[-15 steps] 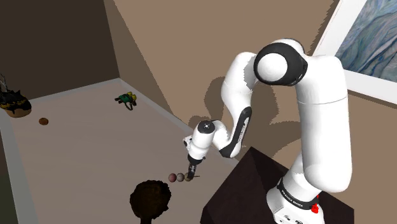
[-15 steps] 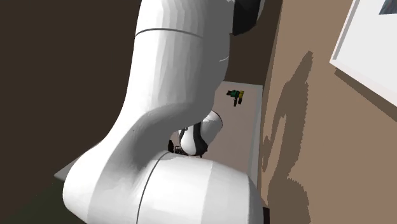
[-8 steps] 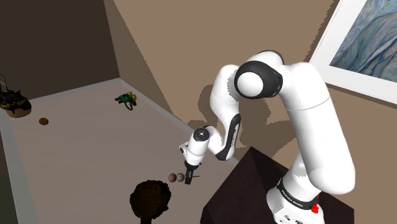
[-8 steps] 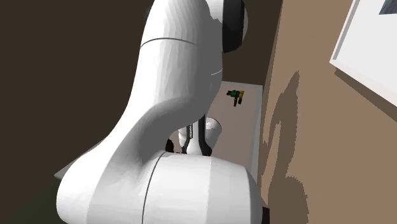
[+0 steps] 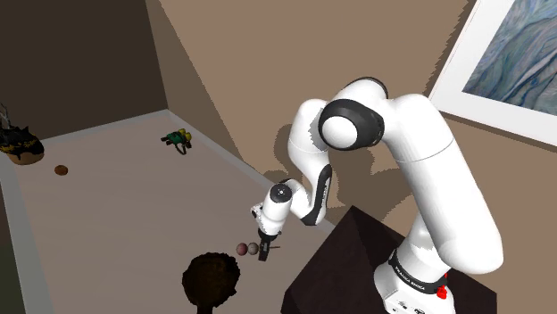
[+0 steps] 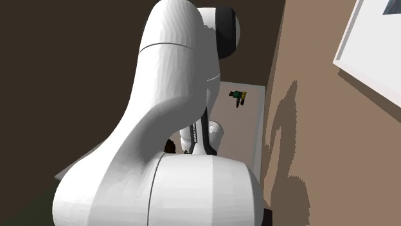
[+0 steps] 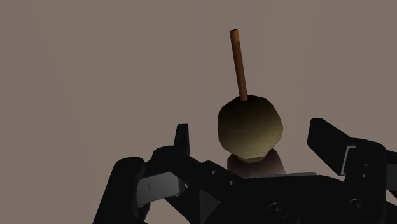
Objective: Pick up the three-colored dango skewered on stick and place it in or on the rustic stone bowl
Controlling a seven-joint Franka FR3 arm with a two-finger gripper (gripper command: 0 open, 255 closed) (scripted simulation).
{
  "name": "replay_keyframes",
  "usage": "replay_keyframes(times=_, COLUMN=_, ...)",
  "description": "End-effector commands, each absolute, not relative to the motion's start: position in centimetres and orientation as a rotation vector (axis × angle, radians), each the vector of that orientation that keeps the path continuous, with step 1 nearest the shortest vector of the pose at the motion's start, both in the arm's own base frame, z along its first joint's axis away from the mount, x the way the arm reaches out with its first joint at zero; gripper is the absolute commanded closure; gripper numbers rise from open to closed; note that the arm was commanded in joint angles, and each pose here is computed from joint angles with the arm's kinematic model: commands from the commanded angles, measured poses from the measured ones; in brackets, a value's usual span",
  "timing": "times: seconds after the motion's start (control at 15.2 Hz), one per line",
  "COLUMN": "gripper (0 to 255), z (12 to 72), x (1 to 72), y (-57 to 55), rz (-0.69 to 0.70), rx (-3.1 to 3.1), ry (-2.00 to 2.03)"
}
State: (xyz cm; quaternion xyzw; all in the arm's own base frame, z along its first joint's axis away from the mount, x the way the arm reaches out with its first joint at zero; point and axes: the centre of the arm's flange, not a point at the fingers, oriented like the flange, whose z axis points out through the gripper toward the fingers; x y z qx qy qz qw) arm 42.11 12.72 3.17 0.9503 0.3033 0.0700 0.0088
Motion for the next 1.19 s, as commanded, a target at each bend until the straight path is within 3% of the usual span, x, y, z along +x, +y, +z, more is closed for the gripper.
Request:
replay_keyframes(times=0.0, gripper=0, z=3.2, x=42.1, y=12.7, rz=0.219, rx=2.969, ry=0.948)
replay_keyframes(times=0.07, gripper=0, z=3.2, x=42.1, y=12.7, rz=0.219, rx=2.969, ry=0.948)
replay_keyframes(times=0.13, gripper=255, z=3.2, x=42.1, y=12.7, rz=0.219, rx=2.969, ry=0.948)
replay_keyframes(times=0.73, gripper=255, z=3.2, x=42.1, y=12.7, rz=0.219, rx=2.969, ry=0.948)
replay_keyframes(times=1.12, gripper=255, z=6.3, x=42.1, y=12.7, rz=0.219, rx=2.969, ry=0.948)
